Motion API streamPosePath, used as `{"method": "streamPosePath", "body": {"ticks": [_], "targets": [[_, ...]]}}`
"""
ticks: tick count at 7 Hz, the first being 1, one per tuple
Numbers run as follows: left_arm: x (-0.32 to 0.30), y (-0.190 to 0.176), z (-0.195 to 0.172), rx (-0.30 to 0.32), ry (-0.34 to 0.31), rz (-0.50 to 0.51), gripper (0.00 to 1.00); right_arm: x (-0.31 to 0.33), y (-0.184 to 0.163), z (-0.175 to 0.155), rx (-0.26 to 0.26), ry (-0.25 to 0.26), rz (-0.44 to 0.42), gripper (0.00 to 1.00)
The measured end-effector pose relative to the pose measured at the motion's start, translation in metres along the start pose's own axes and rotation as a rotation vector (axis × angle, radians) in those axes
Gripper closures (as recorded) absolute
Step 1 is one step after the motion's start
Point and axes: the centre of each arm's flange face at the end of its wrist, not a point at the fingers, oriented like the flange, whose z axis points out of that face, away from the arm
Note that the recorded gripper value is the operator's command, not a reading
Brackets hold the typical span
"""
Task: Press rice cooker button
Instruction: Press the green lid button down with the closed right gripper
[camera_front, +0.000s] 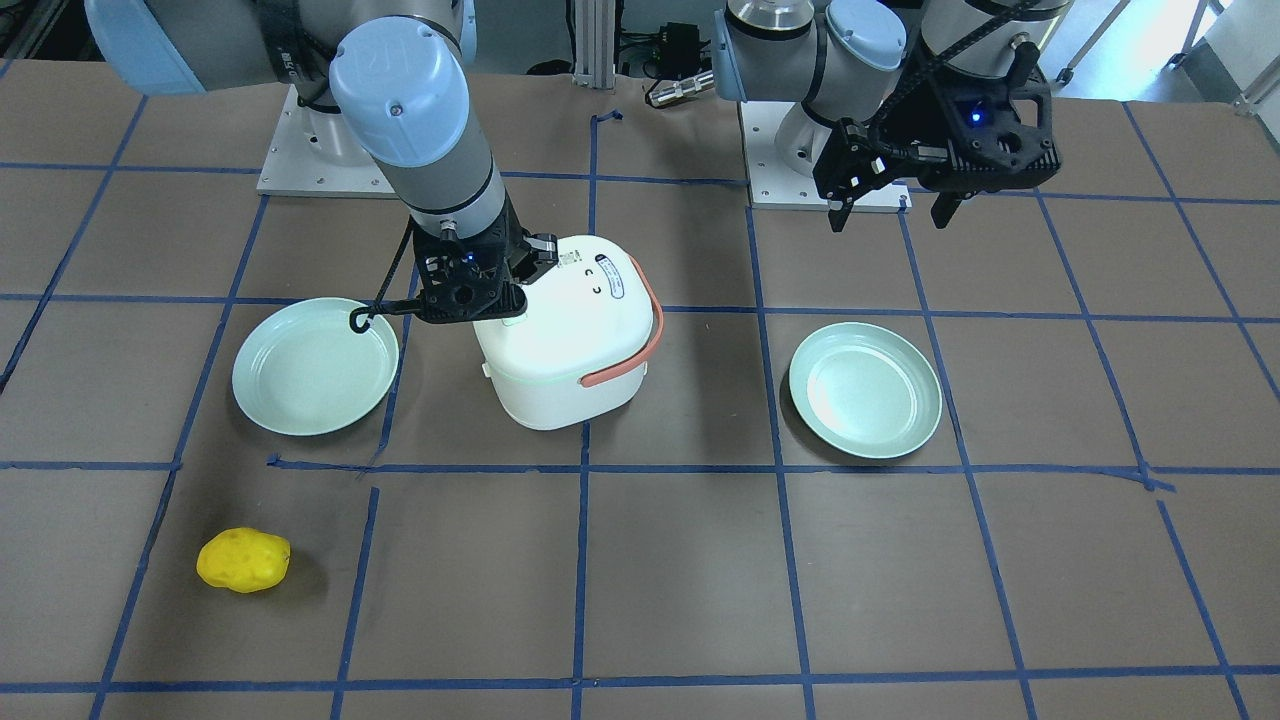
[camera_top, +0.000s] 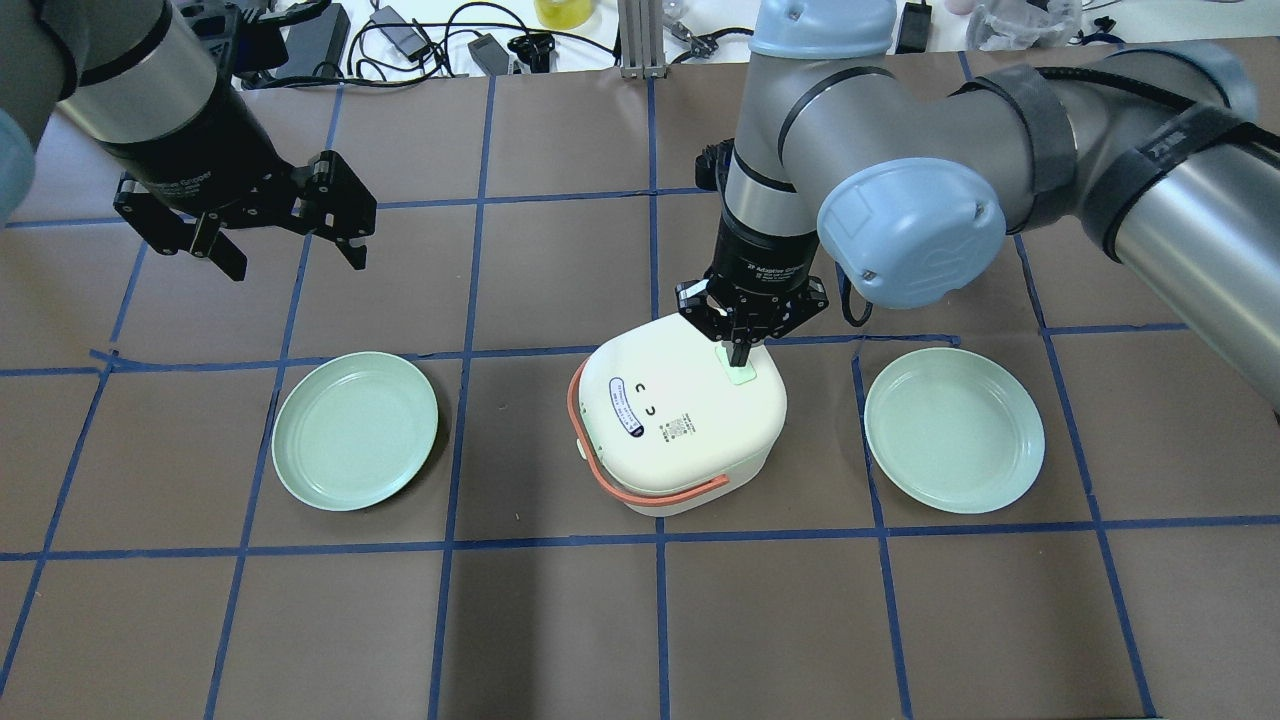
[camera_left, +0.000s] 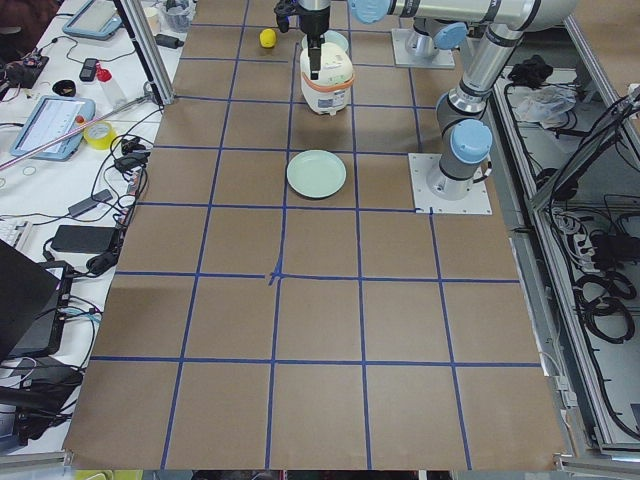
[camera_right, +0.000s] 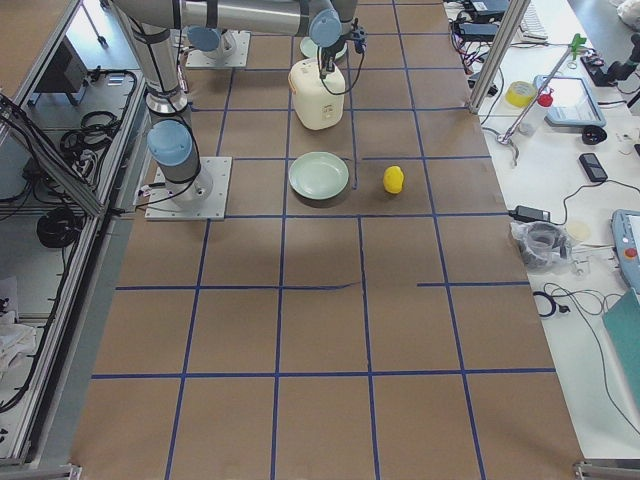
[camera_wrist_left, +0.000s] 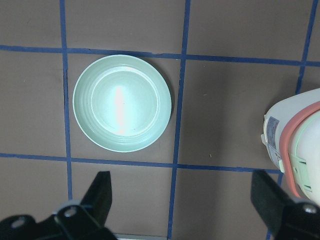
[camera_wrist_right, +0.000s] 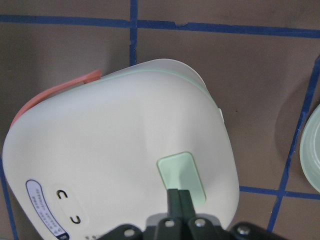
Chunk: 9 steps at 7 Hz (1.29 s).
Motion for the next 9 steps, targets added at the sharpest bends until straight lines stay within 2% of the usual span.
{"method": "streamPosePath", "body": {"ticks": [7,9], "targets": [[0.0,0.0,0.0,0.0,0.0,0.0,0.0,0.001,-0.008,0.017,-0.033,0.005,0.004,1.0],[0.0,0.0,0.0,0.001,0.0,0.0,0.0,0.0,-0.012,0.008,-0.014,0.002,0.017,1.0]]}}
